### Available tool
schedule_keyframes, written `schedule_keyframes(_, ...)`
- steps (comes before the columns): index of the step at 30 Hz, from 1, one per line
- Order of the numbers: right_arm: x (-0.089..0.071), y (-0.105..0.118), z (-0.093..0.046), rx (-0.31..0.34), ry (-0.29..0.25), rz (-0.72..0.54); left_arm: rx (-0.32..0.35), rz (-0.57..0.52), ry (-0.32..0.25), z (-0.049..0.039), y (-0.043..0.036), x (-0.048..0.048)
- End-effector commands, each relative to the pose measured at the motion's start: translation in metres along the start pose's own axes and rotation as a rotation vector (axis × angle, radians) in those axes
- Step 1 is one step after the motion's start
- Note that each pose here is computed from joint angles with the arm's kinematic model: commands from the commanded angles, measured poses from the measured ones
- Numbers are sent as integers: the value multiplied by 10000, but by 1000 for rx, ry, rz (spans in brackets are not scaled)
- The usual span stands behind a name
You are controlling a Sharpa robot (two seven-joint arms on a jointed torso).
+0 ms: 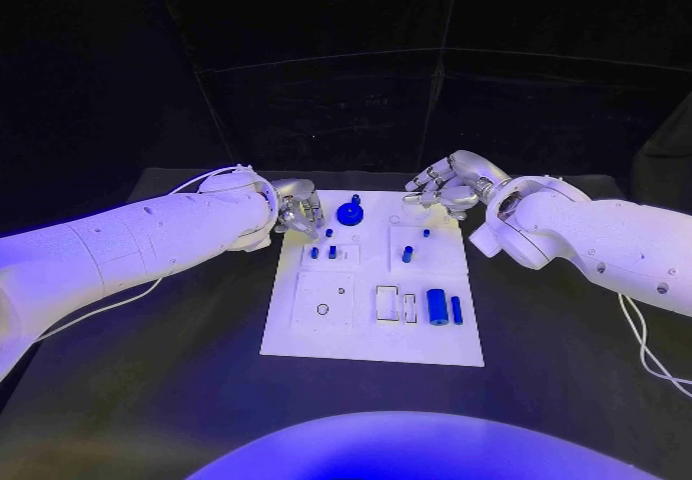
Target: Assemble the parts on the task board
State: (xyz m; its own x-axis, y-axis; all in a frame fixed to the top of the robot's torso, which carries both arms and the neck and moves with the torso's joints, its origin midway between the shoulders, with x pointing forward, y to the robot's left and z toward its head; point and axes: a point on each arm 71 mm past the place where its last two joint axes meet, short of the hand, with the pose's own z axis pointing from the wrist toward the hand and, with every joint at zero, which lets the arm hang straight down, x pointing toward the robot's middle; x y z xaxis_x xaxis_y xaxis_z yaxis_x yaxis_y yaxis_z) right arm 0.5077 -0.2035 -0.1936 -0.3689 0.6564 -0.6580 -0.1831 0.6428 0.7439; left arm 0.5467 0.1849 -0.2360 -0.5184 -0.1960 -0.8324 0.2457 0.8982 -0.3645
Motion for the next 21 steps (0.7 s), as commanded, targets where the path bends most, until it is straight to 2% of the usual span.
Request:
schedule_keyframes(1,-31,-25,0,-7,10,-98,49,-78,-79,-48,31,-79)
schedule_keyframes(4,-62,-56,-7,-19,12,-183,98,-203,-147,-125,101,-148)
schedule_keyframes(7,-87,-84,-16,-30,18,-302,166,-419,-221,-218,161,-221)
schedule_keyframes(11,-95,-108,-23,-34,30,-463,255,-704,-294,-336,193,-284)
schedule_keyframes(15,-88,-127,-28,-23,39,-604,319,-944,-336,-449,215,-292)
schedule_keyframes(19,-63,-142,-34,-12,44,-711,372,-1101,-346,-561,224,-243)
schedule_keyframes(21,-49,-147,-32,-8,47,-741,384,-1132,-344,-591,219,-224)
